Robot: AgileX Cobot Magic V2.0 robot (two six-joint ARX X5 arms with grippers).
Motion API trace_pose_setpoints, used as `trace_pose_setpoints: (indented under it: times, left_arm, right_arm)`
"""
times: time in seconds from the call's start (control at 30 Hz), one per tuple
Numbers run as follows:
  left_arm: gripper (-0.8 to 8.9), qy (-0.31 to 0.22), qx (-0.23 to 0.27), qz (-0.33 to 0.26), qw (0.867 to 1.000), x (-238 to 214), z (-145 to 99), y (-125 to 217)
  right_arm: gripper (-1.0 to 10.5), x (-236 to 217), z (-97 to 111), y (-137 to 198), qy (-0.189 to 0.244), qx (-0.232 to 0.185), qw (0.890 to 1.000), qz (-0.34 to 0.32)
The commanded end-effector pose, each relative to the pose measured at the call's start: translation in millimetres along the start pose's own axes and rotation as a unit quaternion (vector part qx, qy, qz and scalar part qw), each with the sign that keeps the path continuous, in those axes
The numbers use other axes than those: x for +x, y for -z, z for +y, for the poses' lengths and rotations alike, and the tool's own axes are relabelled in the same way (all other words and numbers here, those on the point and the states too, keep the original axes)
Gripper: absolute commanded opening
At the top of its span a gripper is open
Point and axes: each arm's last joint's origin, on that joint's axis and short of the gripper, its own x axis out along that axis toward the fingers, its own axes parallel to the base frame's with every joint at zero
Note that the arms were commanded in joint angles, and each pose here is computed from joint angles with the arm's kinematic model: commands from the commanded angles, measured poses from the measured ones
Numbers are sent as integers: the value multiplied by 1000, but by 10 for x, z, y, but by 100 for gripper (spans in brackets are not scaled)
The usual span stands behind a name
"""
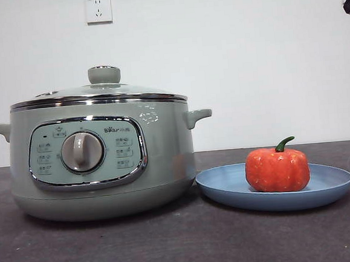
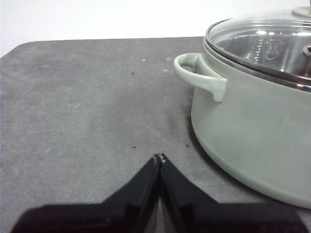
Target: Take the pumpkin out from the steamer,put the pumpkin in the blue plate,close the lid
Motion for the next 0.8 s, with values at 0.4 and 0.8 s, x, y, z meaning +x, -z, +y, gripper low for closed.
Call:
trace_pose_setpoints:
  times: [0.4, 0.8]
  left_arm:
    - [-3, -1, -2, 9, 1000, 11, 3, 46]
    - [-3, -1, -2, 9, 1000, 11, 3, 46]
  right_arm:
    - [-11, 5, 1, 9, 1, 5, 1000, -1]
    - [-11, -6, -7, 27, 10, 0, 1000, 3]
